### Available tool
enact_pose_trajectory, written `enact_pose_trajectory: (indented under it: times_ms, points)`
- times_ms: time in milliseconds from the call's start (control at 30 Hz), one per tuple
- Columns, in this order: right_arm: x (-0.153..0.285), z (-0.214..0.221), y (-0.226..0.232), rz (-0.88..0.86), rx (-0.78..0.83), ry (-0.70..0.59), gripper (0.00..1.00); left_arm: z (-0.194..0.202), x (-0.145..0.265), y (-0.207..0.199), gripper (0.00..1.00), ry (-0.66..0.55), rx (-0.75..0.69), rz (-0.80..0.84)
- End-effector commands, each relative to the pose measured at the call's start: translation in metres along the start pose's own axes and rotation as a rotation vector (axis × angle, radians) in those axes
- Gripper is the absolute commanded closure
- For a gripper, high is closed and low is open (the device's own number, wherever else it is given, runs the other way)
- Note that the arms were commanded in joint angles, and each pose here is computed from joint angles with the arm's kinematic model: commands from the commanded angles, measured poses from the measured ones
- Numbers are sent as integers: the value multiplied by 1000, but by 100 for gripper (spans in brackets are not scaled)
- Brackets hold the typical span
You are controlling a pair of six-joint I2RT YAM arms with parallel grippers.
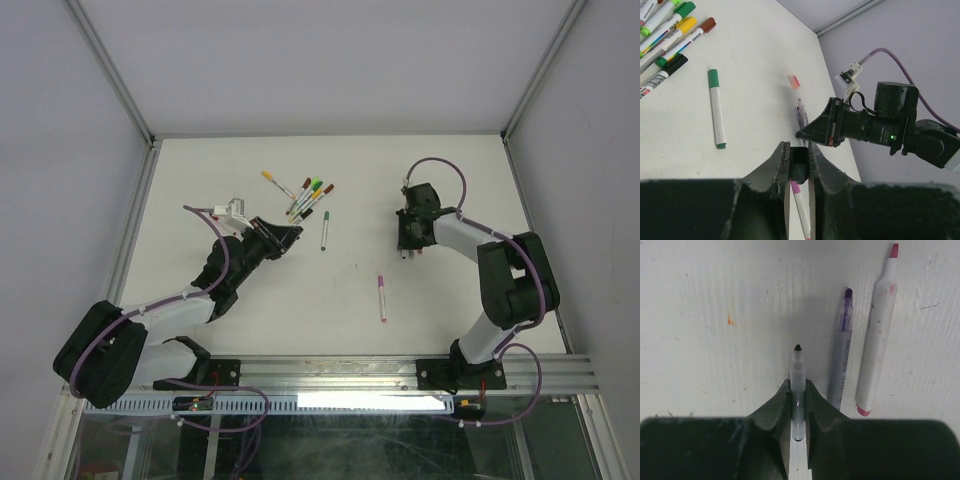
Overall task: Open the pen caps
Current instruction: Place the pen at the center of the board.
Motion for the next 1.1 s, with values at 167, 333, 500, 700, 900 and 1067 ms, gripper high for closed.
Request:
enact_pose_trajectory:
  times_ms: [167,333,500,700,900,1067]
  points:
    - [-2,-17,4,26,-4,-57,74,-1,8,-9,100,-14,11,49]
    - [-3,-17,3,28,-3,-52,71,0,9,-10,100,-12,13,50]
    - [-1,-17,6,4,4,-38,68,1,8,-11,100,-6,13,53]
    - [8,-23,11,-42,26,-60,66,4,4,-13,100,13,5,60]
    - [32,-38,14,-82,68,-156,64,10,-11,-13,100,45,-22,60]
    - [51,-44,15,-114,97,-223,63,18,-40,-19,100,105,-54,92]
Point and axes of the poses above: each gripper's point midway between its finger pads, its own x axis back along the fingers, its own y axis along the line the jaws close on, z = x × y, the point moved 8 cm from there along x, back along the fingers, and after that the axes turned 6 degrees about -x, right-handed, at the moved point
